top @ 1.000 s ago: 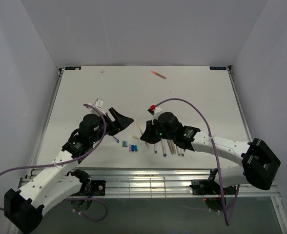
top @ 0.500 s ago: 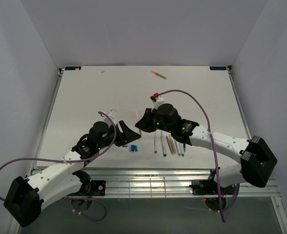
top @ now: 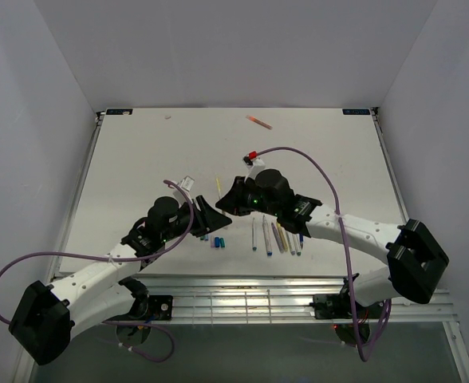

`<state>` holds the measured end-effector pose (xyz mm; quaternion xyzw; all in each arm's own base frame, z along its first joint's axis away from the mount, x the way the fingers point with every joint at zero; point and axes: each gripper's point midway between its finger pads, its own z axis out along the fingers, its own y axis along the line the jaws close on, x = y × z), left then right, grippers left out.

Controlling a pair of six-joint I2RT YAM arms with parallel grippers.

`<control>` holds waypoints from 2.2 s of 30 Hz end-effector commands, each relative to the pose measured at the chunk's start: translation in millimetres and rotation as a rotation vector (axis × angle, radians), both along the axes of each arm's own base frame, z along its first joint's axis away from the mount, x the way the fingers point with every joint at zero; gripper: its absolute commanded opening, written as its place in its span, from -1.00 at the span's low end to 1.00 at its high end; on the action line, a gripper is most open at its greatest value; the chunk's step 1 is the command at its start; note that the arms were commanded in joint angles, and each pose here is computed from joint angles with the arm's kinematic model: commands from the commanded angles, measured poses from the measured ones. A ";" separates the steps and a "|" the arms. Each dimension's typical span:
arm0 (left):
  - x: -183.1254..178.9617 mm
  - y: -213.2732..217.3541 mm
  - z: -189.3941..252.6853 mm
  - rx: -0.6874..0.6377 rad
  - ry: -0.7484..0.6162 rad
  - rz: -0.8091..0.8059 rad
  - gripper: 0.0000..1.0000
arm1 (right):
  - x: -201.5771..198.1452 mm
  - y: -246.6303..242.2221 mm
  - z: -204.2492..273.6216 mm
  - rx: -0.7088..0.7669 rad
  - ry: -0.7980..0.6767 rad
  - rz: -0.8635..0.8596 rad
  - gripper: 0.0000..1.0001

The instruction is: Open the pen caps

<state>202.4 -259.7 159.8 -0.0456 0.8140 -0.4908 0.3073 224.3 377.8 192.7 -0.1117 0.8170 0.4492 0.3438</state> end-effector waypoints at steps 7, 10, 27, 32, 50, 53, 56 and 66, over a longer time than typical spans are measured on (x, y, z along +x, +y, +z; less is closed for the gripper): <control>2.4 -7.1 20.5 -0.032 -0.058 -0.028 -0.36 | 2.0 12.7 20.8 0.100 -0.013 0.010 -0.85; 1.5 -6.7 17.2 -0.026 -0.054 -0.030 -0.56 | 3.2 12.6 20.0 0.111 -0.006 -0.001 -0.84; -19.4 0.6 40.4 -0.099 -0.246 -0.103 -1.00 | 7.7 -5.4 56.9 0.349 -0.063 0.097 -0.85; -30.8 3.7 53.5 -0.149 -0.327 -0.134 -1.00 | -0.9 -1.0 71.1 0.408 -0.050 0.246 -0.85; 7.7 38.1 -31.3 0.153 0.056 0.199 -1.00 | 69.8 -35.5 44.3 -0.297 -0.219 -0.468 -0.85; 6.6 30.2 -12.6 0.121 -0.035 0.132 -1.00 | 67.6 -26.9 42.9 -0.283 -0.220 -0.423 -0.85; -4.2 19.7 14.6 0.012 -0.173 0.039 -1.00 | 58.6 -6.8 55.1 -0.138 -0.239 -0.271 -0.85; -45.6 20.1 28.0 -0.176 -0.316 -0.097 -1.00 | 24.6 -12.8 91.8 0.411 -0.206 0.159 -0.85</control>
